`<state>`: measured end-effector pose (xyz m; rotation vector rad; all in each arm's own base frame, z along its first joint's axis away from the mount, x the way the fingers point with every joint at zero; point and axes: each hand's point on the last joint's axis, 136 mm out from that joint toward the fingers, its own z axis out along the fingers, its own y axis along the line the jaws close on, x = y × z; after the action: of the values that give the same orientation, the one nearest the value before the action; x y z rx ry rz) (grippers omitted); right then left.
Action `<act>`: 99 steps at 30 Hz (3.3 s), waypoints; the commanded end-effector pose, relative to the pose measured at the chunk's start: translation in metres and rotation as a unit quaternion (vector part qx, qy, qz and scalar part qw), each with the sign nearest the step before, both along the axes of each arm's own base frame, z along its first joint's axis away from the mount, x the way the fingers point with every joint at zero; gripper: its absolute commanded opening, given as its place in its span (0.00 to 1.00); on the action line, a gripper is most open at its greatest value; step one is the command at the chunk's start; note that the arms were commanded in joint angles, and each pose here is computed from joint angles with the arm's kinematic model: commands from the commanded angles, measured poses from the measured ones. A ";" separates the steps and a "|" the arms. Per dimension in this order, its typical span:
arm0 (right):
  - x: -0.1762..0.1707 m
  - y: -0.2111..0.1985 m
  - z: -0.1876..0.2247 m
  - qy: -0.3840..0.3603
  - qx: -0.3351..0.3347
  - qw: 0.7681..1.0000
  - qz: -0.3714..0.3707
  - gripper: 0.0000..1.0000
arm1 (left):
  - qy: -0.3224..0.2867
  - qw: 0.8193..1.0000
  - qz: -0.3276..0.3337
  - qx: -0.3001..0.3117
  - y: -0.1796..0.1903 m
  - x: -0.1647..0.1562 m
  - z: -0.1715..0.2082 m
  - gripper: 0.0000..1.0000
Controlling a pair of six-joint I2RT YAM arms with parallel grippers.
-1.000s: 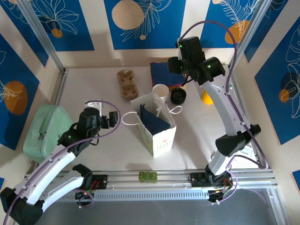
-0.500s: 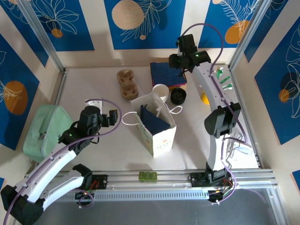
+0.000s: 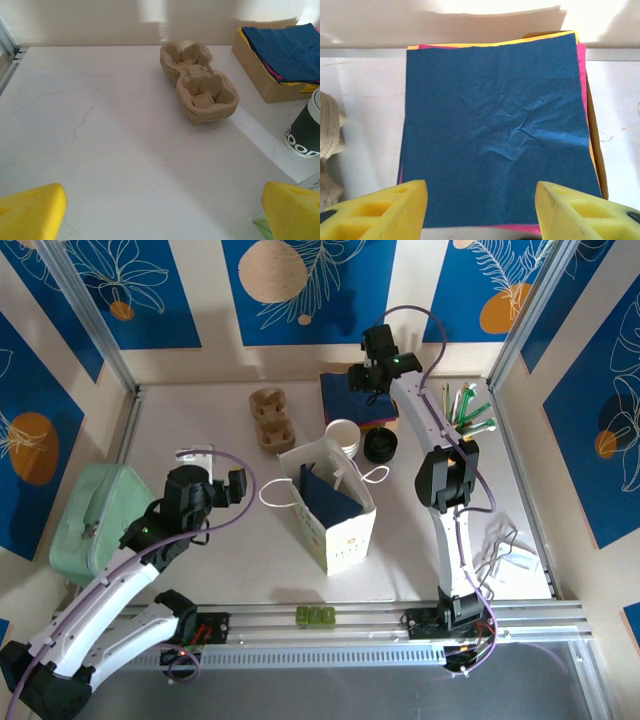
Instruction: Pack the takeout coffee
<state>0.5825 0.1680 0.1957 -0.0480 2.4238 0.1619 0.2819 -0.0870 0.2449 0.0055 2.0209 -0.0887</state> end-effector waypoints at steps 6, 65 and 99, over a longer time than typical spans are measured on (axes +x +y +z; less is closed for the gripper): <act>0.029 -0.004 -0.028 -0.011 -0.004 1.000 0.000 0.65 | -0.013 1.000 0.016 0.005 0.004 0.008 0.005 0.99; 0.039 0.006 -0.058 0.020 0.033 0.999 0.038 0.15 | -0.012 1.000 0.022 0.018 0.005 0.013 0.012 0.99; -0.150 0.008 0.167 0.015 0.099 0.991 0.085 0.00 | -0.011 0.998 -0.041 -0.047 -0.027 0.016 0.029 0.99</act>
<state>0.4691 0.1673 0.3530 -0.1421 2.3696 0.3962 0.2966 -0.1115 0.2523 0.0618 2.0329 -0.1710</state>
